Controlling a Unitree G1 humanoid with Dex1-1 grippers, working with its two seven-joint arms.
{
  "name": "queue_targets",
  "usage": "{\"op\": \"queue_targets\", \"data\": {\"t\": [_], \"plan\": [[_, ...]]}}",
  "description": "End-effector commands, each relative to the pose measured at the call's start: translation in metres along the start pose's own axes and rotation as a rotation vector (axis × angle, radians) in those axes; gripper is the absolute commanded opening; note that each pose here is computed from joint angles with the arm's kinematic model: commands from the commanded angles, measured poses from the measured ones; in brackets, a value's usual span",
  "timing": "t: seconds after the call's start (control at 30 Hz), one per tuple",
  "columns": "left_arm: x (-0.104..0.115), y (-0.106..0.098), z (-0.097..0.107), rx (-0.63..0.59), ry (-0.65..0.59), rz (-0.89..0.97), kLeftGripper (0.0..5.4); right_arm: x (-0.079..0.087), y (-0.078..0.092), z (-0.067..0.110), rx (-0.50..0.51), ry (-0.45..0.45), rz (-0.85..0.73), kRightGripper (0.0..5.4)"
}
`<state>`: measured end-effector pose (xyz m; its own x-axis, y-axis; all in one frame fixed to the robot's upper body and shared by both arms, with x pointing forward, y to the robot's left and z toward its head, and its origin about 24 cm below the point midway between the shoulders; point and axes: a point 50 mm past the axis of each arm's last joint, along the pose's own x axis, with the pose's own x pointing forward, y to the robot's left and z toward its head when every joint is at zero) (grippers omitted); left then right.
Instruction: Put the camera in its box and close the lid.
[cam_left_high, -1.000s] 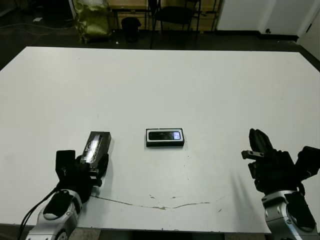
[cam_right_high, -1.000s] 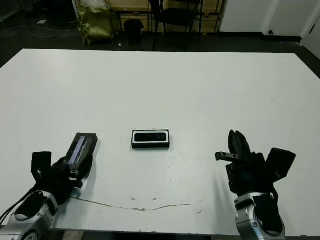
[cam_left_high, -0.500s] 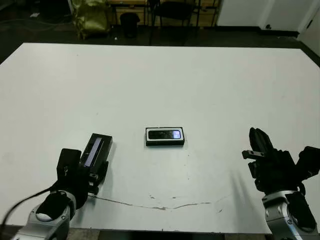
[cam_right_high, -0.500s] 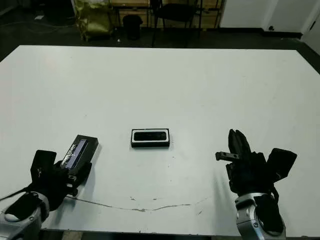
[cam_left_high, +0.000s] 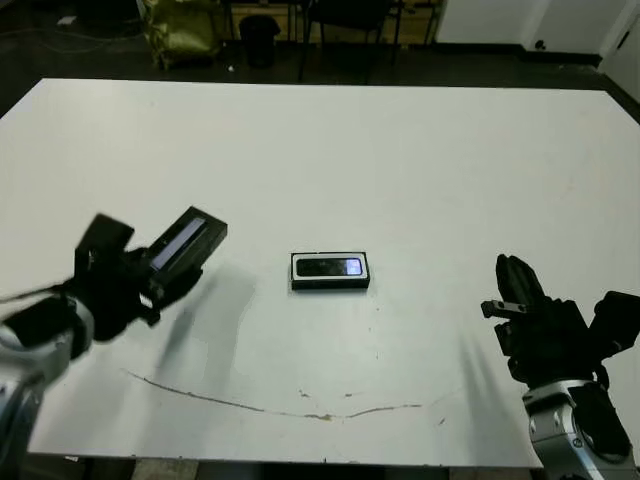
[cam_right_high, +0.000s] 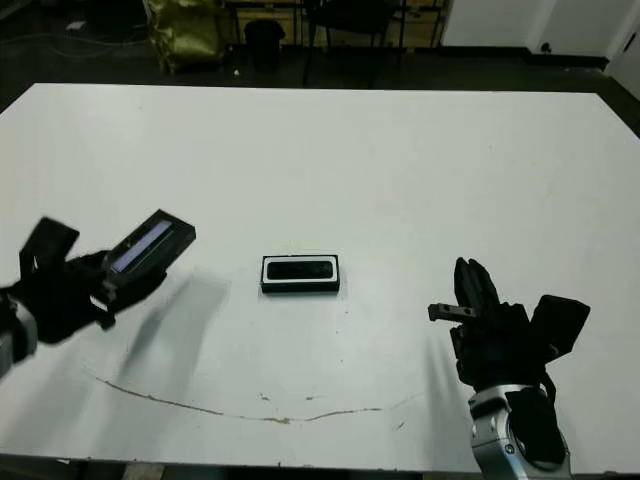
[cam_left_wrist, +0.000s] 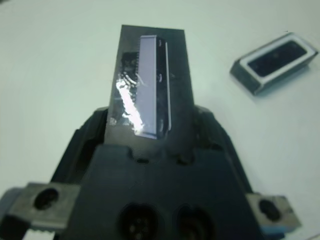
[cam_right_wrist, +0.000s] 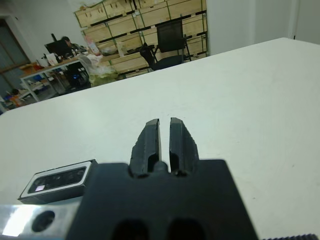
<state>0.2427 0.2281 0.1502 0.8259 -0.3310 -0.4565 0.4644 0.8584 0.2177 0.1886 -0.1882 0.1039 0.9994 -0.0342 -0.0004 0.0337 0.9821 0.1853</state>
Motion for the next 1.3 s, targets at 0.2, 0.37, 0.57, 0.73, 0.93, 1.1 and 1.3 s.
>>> {"op": "queue_targets", "data": {"t": [0.2,0.37,0.57,0.73,0.93,1.1,1.3], "plan": [[0.004,0.030,0.061,0.227,-0.024,-0.100,2.63,0.001,-0.004,-0.010,0.002,0.035,-0.013,0.00],[0.020,0.036,0.086,0.379,-0.073,-0.212,2.63,0.001,-0.005,-0.011,-0.010,0.021,-0.006,0.00],[0.038,0.031,0.100,0.503,-0.080,-0.284,2.63,0.001,-0.004,-0.013,0.013,0.020,-0.011,0.00],[0.053,0.026,0.109,0.585,-0.055,-0.391,2.63,0.001,-0.003,-0.012,-0.028,0.027,-0.013,0.00],[0.069,0.019,0.121,0.636,-0.036,-0.446,2.63,0.001,-0.001,-0.014,-0.005,0.039,-0.026,0.00],[0.080,0.006,0.126,0.652,-0.029,-0.496,2.63,0.001,-0.001,-0.018,0.024,0.042,-0.023,0.00],[0.090,-0.011,0.128,0.652,-0.035,-0.598,2.63,0.002,0.000,-0.020,0.021,0.045,-0.015,0.00]]}}
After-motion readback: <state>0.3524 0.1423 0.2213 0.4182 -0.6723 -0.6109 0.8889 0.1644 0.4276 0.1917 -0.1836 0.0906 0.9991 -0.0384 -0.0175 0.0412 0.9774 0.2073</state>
